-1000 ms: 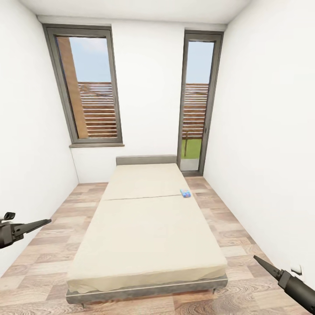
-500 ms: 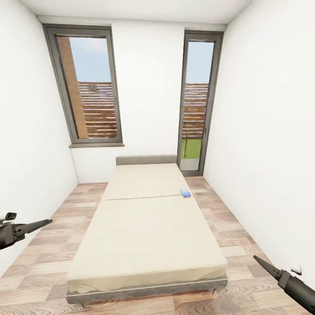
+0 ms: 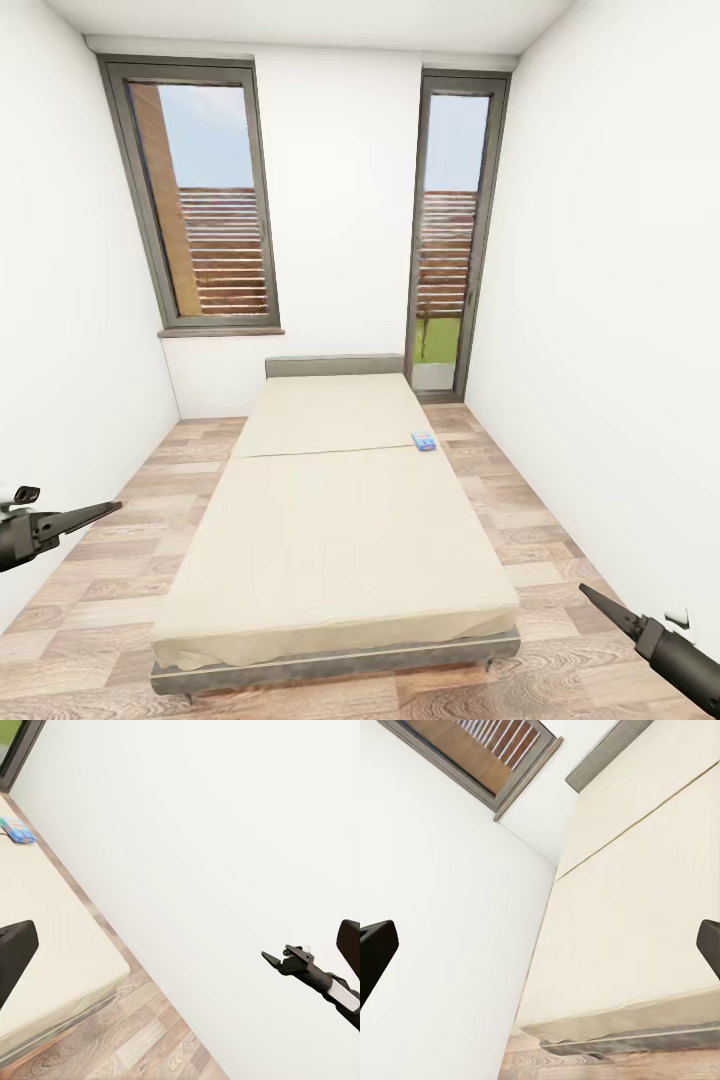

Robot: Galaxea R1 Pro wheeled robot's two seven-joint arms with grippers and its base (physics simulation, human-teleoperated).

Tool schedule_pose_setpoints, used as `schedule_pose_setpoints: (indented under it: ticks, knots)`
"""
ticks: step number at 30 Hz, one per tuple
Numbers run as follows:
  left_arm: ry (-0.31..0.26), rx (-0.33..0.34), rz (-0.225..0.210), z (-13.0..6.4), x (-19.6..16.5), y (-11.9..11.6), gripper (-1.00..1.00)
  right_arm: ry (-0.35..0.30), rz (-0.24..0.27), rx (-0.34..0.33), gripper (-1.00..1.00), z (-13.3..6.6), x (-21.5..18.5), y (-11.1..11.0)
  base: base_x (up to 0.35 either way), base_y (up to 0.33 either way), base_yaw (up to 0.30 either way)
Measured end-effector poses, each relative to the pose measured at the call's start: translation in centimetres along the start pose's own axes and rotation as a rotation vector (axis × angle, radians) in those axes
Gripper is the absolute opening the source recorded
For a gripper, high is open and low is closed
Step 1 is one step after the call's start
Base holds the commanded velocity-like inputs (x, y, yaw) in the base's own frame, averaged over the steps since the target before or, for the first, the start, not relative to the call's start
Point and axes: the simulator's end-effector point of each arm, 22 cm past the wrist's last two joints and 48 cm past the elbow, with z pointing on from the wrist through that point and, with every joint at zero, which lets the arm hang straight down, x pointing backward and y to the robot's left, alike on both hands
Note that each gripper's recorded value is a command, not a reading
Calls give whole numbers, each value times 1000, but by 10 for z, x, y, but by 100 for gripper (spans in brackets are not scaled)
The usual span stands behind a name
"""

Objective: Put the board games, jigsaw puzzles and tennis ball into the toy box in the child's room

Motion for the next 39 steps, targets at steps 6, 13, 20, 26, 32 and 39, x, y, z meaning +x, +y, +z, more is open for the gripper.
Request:
schedule_pose_setpoints:
  ticks: [6, 13, 20, 26, 32, 39]
  knots:
    - [0, 0, 0, 0, 0, 0, 100, 1, -3, -1, 100, 0, -1, 1, 0, -153, 69]
    - [0, 0, -1, 0, 0, 0, 100, 0, -5, -1, 100, 0, -1, 1, 0, -247, 214]
    - [0, 0, -1, 0, 0, 0, 100, -2, -3, -3, 100, 0, -1, 1, 0, -172, 147]
    - [-1, 1, -1, 0, 0, 0, 100, -1, -4, -4, 100, 0, -1, 1, 0, -39, 31]
    - [-1, 1, -1, 0, 0, 0, 100, -1, -4, -4, 100, 0, -1, 2, 1, -23, 7]
    - [-1, 1, -1, 0, 0, 0, 100, 1, -4, -3, 100, 0, -1, 1, 58, -148, 2]
